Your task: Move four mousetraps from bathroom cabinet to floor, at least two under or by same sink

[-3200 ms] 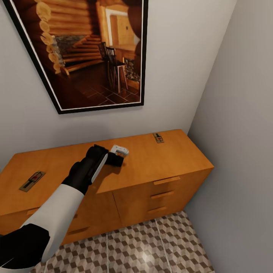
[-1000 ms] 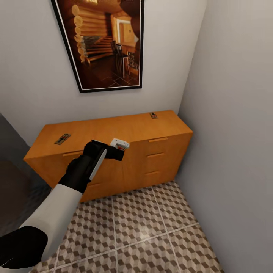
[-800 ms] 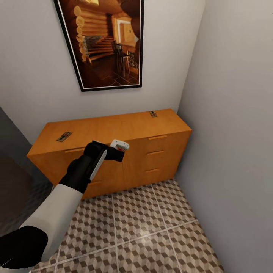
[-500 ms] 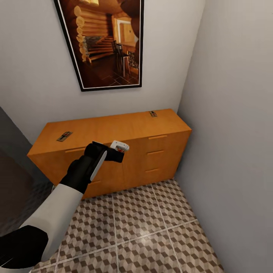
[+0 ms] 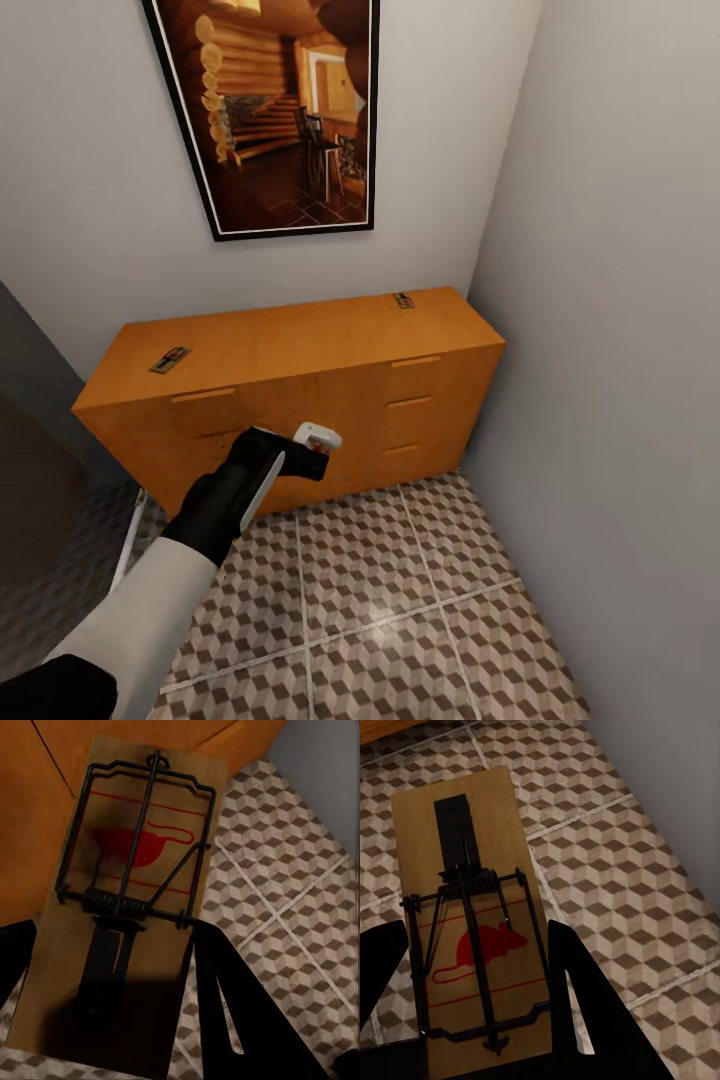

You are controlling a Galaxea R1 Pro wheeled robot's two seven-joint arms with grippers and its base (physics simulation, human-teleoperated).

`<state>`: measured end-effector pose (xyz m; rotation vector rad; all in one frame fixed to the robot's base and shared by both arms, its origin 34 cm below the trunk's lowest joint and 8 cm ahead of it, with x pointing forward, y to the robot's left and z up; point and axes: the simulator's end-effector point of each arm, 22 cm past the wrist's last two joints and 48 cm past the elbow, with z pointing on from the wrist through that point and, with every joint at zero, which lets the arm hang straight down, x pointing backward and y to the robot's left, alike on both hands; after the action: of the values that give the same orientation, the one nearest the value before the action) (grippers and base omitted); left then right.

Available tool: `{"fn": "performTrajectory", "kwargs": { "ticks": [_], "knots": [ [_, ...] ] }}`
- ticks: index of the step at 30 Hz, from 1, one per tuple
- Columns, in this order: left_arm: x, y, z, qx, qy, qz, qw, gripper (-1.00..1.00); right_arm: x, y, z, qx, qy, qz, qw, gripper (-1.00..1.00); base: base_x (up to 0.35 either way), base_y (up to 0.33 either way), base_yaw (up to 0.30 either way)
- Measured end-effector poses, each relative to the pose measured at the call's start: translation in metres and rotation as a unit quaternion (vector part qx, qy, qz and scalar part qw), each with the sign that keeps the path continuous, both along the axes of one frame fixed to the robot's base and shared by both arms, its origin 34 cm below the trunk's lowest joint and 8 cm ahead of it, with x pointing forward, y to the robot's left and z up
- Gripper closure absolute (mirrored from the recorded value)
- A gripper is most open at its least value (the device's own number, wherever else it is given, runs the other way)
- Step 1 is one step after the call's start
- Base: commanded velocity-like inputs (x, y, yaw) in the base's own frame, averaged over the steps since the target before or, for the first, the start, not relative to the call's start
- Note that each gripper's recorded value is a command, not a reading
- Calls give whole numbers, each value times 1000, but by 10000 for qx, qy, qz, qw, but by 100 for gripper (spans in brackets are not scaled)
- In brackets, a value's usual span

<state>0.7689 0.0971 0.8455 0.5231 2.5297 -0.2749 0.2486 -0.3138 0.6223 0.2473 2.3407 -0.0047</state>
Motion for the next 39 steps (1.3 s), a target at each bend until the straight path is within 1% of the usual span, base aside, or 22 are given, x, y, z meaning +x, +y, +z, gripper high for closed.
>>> {"fn": "performTrajectory", "kwargs": {
  "ticks": [3, 6, 7, 9, 12, 14, 15, 16, 19, 20, 22, 23, 24, 25, 28, 29, 30, 32, 33, 35, 37, 39],
  "knots": [
    [-30, -5, -38, -145, -15, -53, 9999, 100, 0, 0, 0, -4, 0, -10, 10000, 100, 0, 0, 0],
    [-69, 3, -82, -178, 78, -58, 9998, 100, 0, -1, 0, -9, 0, -17, 10000, 100, 0, 0, 0],
    [-77, 5, -91, -181, 98, -57, 9998, 100, 0, -1, 0, -11, 0, -19, 10000, 100, 0, 0, 0],
    [-105, 17, -122, -186, 91, -56, 9998, 100, 0, -1, 0, -13, 1, -13, 10000, 100, 0, 0, 0],
    [-134, 31, -155, -230, 11, -54, 9997, 100, 0, -1, 0, -9, 0, 7, 10000, 100, 0, 0, 0],
    [-167, 47, -188, -248, -33, -42, 9997, 100, 1, -1, 0, -8, -5, 11, 10000, 100, 0, 0, 0],
    [-176, 51, -196, -256, -30, -32, 9997, 100, 1, -2, 0, -9, -9, 10, 10000, 100, 0, 0, 0],
    [-193, 59, -210, -246, 29, -5, 9997, 100, 1, -3, 0, -16, -16, 7, 10000, 100, 0, 0, 0],
    [-256, 95, -250, -119, 530, 211, 9983, 100, 7, -4, 2, -15, -91, 19, 10000, 100, 0, 0, 0],
    [-266, 101, -256, -98, 629, 269, 9976, 100, 10, -3, 2, -11, -117, 19, 9999, 100, 0, 0, 0],
    [-301, 126, -273, 7, 974, 489, 9940, 100, 21, -2, 5, 13, -265, 25, 9996, 100, 0, 0, 0],
    [-314, 140, -279, 56, 1094, 609, 9921, 100, 29, 0, 7, 33, -365, 33, 9993, 100, 0, 0, 0],
    [-320, 146, -282, 79, 1146, 673, 9911, 100, 33, 1, 8, 40, -416, 30, 9991, 100, 0, 0, 0],
    [-331, 158, -286, 120, 1228, 786, 9892, 100, 41, 2, 10, 55, -505, 37, 9987, 100, 0, 0, 0],
    [-369, 189, -296, 266, 1527, 1067, 9821, 100, 57, 1, 15, 61, -705, 46, 9975, 100, 0, 0, 0],
    [-382, 195, -298, 298, 1610, 1124, 9801, 100, 61, -1, 16, 56, -754, 51, 9971, 100, 0, 0, 0],
    [-388, 197, -299, 313, 1647, 1152, 9791, 100, 63, -1, 17, 51, -780, 57, 9969, 100, 0, 0, 0],
    [-409, 208, -302, 420, 1780, 1237, 9753, 100, 73, -7, 19, 60, -849, 66, 9964, 100, 0, 0, 0],
    [-412, 212, -303, 463, 1805, 1266, 9743, 100, 76, -8, 19, 70, -861, 73, 9962, 100, 0, 0, 0],
    [-422, 230, -304, 647, 1864, 1389, 9704, 100, 84, -13, 21, 74, -912, 88, 9958, 100, 0, 0, 0],
    [-427, 237, -305, 739, 1905, 1445, 9682, 100, 87, -16, 22, 66, -933, 109, 9956, 100, 0, 0, 0],
    [-439, 244, -306, 836, 2038, 1489, 9640, 100, 89, -18, 22, 58, -945, 118, 9954, 100, 0, 0, 0]
  ]
}}
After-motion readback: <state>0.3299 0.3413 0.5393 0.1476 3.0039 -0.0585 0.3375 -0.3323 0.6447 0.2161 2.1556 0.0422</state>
